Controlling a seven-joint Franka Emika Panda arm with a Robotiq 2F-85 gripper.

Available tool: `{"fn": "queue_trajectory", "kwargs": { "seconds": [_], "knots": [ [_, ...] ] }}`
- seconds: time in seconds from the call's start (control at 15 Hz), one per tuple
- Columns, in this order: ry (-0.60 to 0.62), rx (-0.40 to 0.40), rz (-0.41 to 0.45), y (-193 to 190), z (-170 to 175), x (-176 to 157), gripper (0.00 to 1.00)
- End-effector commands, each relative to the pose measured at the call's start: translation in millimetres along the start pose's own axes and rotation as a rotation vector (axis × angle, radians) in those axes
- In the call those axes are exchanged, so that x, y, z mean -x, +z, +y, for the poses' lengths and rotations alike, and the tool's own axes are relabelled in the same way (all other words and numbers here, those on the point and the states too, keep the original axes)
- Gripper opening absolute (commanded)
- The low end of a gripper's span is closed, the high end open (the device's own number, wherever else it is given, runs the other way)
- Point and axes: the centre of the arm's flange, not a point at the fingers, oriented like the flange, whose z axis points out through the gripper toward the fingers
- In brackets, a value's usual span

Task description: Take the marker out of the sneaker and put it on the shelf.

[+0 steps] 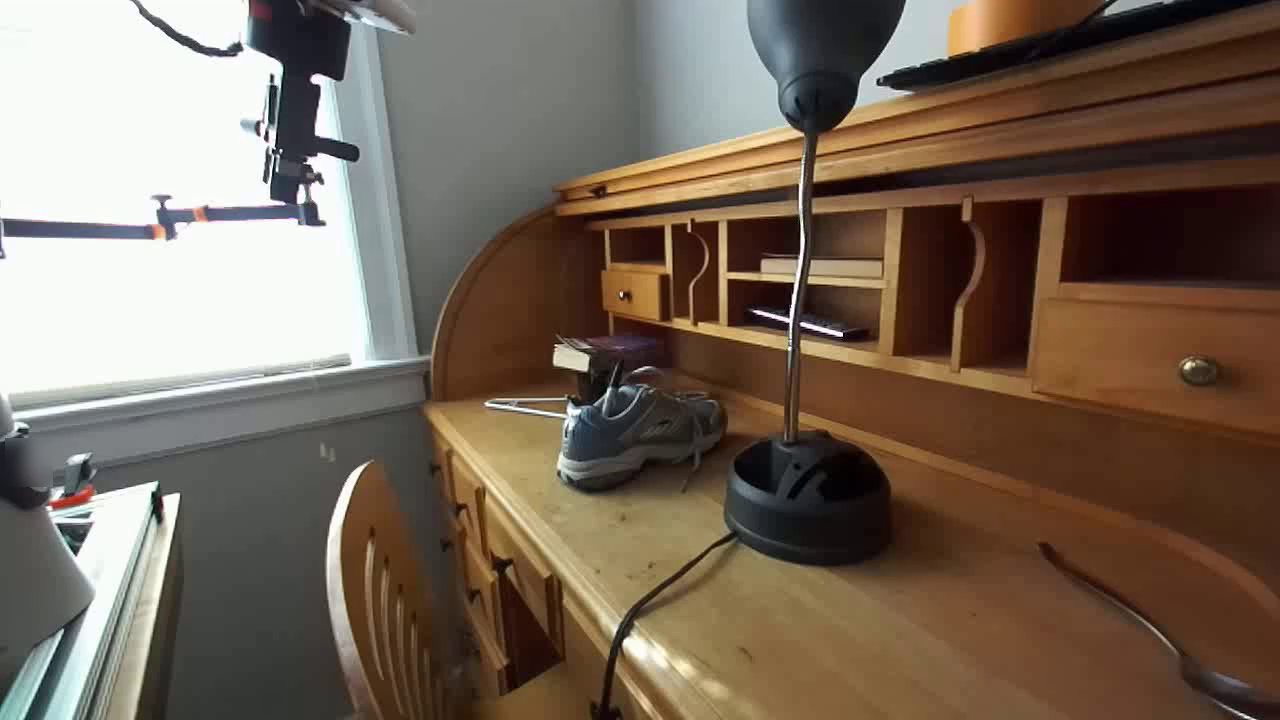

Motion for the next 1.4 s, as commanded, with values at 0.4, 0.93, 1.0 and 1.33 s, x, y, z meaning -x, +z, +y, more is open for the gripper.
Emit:
{"fn": "queue_trajectory", "kwargs": {
  "seconds": [0.4,0.93,1.0,1.33],
  "knots": [
    [0.0,0.0,0.0,0.0,0.0,0.0,1.0],
    [0.027,0.16,0.199,4.1,26.2,-26.4,1.0],
    [0.023,0.153,0.239,8.5,31.2,-36.3,1.0],
    [0.017,0.117,0.345,35.0,46.1,-72.3,1.0]
  ]
}}
